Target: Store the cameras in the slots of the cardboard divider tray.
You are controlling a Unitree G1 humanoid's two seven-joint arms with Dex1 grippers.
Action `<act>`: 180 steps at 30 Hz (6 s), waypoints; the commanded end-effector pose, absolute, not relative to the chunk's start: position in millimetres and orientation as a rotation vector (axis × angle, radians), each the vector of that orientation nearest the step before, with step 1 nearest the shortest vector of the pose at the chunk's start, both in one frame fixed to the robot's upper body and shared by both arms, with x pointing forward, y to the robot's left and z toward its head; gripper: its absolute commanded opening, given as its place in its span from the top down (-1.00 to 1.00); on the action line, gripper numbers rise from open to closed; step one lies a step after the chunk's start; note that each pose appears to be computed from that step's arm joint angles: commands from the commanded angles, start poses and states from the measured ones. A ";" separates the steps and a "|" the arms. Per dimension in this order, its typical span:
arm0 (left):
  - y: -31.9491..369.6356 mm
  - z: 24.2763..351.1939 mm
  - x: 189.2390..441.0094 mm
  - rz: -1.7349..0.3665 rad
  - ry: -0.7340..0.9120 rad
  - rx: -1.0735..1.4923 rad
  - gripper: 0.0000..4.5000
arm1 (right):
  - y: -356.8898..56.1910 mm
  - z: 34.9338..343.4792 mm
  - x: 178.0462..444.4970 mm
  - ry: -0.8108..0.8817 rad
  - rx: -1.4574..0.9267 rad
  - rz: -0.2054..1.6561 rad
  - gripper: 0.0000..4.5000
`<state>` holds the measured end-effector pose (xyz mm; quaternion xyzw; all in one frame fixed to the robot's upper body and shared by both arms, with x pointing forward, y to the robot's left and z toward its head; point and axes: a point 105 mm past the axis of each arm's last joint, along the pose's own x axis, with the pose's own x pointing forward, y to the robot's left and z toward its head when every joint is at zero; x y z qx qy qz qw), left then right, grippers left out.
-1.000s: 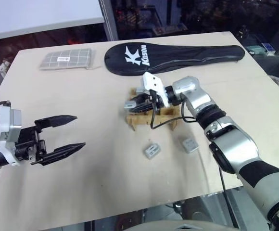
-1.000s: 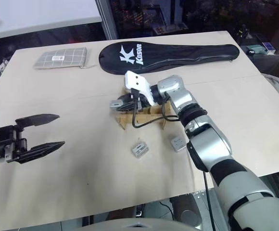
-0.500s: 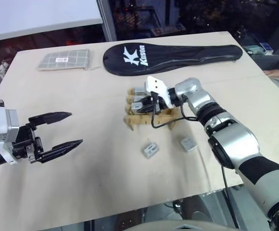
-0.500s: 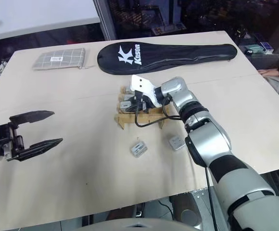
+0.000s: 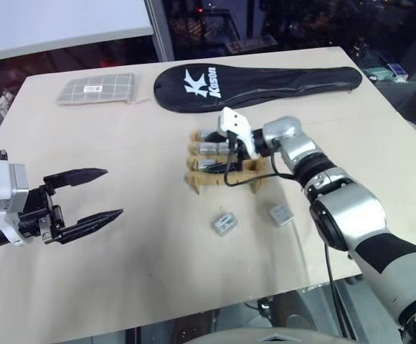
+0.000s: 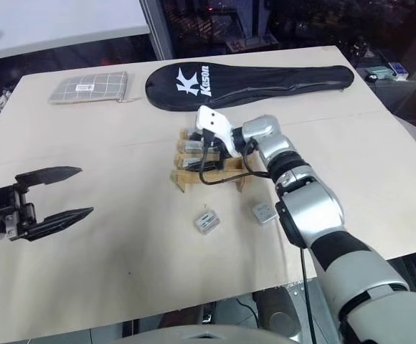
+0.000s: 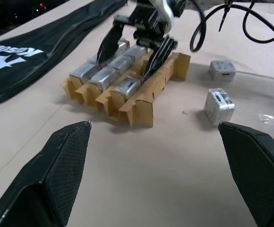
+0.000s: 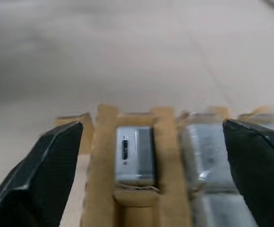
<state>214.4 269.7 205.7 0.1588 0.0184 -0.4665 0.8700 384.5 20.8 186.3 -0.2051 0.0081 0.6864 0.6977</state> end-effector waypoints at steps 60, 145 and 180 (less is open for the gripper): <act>183.6 197.8 264.8 -1.131 0.034 -0.029 -1.00 | -51.8 192.8 297.6 -0.259 -0.722 1.507 0.24; 97.6 182.7 376.0 -1.459 -0.201 0.292 0.72 | -212.8 169.9 165.5 -0.028 -0.096 0.793 -0.99; 99.8 146.1 378.9 -1.413 -0.080 0.298 0.72 | -208.3 170.3 165.1 -0.102 -0.099 0.776 -0.99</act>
